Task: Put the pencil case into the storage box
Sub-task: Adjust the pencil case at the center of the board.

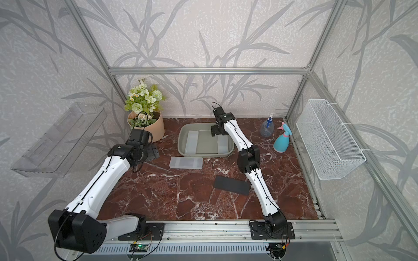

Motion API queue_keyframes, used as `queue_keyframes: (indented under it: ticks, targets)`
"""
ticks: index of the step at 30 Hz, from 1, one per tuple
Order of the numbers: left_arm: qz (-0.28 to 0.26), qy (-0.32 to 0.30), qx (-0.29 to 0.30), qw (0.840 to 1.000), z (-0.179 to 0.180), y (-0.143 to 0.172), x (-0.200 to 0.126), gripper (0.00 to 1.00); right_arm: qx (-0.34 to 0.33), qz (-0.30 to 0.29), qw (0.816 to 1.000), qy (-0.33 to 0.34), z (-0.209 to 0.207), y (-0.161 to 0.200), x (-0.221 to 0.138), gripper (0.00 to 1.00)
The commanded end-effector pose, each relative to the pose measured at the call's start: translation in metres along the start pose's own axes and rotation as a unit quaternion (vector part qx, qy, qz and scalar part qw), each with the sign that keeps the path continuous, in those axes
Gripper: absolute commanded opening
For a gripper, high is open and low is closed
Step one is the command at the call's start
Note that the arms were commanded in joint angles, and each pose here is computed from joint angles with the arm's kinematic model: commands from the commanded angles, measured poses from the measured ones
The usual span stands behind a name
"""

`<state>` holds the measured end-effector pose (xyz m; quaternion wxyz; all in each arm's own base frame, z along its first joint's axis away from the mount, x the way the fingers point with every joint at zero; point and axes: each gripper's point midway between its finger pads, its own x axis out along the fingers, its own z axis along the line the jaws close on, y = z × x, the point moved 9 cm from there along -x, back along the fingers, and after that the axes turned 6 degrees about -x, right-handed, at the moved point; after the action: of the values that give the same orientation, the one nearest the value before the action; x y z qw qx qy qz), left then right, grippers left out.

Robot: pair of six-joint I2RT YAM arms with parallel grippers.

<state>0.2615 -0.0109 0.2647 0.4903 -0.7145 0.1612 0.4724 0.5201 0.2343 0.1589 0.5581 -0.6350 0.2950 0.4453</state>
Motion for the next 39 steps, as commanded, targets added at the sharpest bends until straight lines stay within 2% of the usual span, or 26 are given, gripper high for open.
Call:
queue_keyframes:
  ticks: [1, 4, 6, 9, 11, 12, 13, 14, 15, 17, 19, 24, 28, 34, 39]
  targets:
    - [0.010, 0.068, -0.032, 0.997, -0.016, -0.004, 0.003, 1.00, -0.032, -0.139, 0.989, -0.043, 0.015, -0.041, -0.118, 0.96]
    - [0.033, 0.125, -0.080, 0.988, -0.026, 0.006, 0.015, 1.00, -0.038, -0.148, 0.987, -0.056, 0.014, -0.038, -0.156, 0.95]
    - [0.055, 0.152, -0.106, 0.981, -0.030, 0.016, 0.026, 1.00, -0.037, -0.129, 0.989, -0.061, 0.011, -0.028, -0.173, 0.93]
    - [0.086, 0.159, -0.131, 0.975, -0.029, 0.035, 0.044, 1.00, -0.040, -0.099, 0.993, -0.055, 0.006, -0.008, -0.191, 0.85]
    - [0.092, 0.161, -0.147, 0.972, -0.027, 0.044, 0.057, 0.99, -0.049, -0.088, 0.994, -0.051, 0.005, 0.006, -0.203, 0.71]
    - [0.090, 0.161, -0.157, 0.970, -0.027, 0.046, 0.062, 0.97, -0.051, -0.085, 0.994, -0.052, 0.005, 0.012, -0.209, 0.58]
    - [0.084, 0.167, -0.169, 0.968, -0.027, 0.046, 0.068, 0.95, -0.051, -0.082, 0.994, -0.054, 0.002, 0.021, -0.219, 0.39]
    - [0.083, 0.171, -0.179, 0.965, -0.027, 0.046, 0.073, 0.93, -0.049, -0.081, 0.994, -0.058, 0.001, 0.027, -0.225, 0.27]
    - [0.083, 0.176, -0.187, 0.963, -0.028, 0.045, 0.079, 0.91, -0.048, -0.078, 0.993, -0.069, 0.001, 0.035, -0.231, 0.20]
    - [0.091, 0.177, -0.204, 0.959, -0.027, 0.043, 0.090, 0.82, -0.040, -0.062, 0.993, -0.095, 0.001, 0.052, -0.236, 0.11]
    - [0.106, 0.186, -0.212, 0.953, -0.027, 0.040, 0.102, 0.71, -0.030, -0.043, 0.992, -0.112, 0.001, 0.071, -0.236, 0.08]
    - [0.108, 0.207, -0.237, 0.943, -0.032, 0.027, 0.132, 0.45, -0.018, -0.003, 0.992, -0.124, -0.003, 0.111, -0.220, 0.09]
    - [0.136, 0.202, -0.210, 0.947, -0.052, 0.012, 0.160, 0.30, -0.019, -0.020, 0.992, -0.122, -0.009, 0.128, -0.227, 0.10]
    - [0.126, 0.195, -0.169, 0.958, -0.078, -0.020, 0.177, 0.27, -0.029, -0.019, 0.993, -0.112, -0.012, 0.137, -0.230, 0.10]
    - [0.163, 0.159, -0.125, 0.966, -0.083, -0.015, 0.187, 0.27, -0.030, -0.023, 0.993, -0.109, -0.014, 0.140, -0.231, 0.11]
